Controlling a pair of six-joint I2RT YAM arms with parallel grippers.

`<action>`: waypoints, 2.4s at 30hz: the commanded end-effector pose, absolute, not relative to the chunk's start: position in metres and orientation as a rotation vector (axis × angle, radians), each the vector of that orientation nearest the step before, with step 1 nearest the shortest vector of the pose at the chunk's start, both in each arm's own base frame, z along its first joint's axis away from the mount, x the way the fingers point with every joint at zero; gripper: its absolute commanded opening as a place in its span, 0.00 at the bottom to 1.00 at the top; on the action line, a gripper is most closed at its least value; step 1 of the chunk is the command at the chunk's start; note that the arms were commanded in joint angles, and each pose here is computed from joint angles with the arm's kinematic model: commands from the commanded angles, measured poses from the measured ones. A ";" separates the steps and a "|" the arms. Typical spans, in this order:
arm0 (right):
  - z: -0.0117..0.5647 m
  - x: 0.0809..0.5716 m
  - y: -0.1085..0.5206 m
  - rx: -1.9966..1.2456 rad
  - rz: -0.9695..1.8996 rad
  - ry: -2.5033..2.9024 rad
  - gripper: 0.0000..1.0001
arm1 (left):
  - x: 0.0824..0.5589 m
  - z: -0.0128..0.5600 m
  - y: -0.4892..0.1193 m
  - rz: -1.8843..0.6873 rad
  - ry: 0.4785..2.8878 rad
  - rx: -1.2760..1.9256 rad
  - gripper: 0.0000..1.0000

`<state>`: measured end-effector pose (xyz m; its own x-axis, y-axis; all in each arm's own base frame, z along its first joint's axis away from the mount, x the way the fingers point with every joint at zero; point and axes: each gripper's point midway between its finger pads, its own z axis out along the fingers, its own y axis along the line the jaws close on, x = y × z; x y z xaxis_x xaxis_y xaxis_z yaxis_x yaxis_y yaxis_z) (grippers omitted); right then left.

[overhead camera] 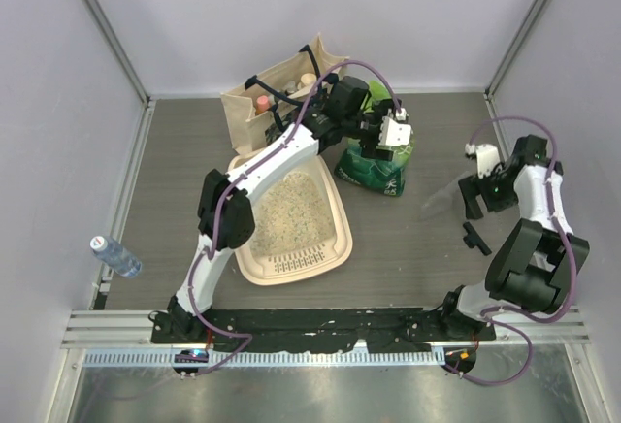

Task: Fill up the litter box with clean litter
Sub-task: Place the clamp at the center of the board, then close the cat litter bag at the center of the board.

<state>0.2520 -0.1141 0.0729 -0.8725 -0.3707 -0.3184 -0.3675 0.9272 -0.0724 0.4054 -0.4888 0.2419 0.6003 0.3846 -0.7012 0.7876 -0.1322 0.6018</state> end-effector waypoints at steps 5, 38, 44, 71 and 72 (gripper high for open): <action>0.193 0.317 -0.037 -0.737 0.377 2.159 0.88 | 0.398 0.275 -0.465 -0.421 0.920 1.804 0.89; 0.212 0.424 0.086 -1.053 0.699 1.489 0.76 | 0.437 0.254 -0.474 -0.270 1.016 1.751 0.87; 0.212 0.434 0.087 -0.994 0.673 1.511 0.60 | 0.439 0.252 -0.478 -0.283 1.016 1.739 0.87; 0.252 0.393 0.111 -0.711 1.190 1.674 0.06 | 0.383 0.240 -0.491 -0.562 0.726 1.918 0.82; 0.254 0.393 0.109 -0.722 1.181 1.668 0.06 | 0.382 0.240 -0.491 -0.564 0.713 1.927 0.81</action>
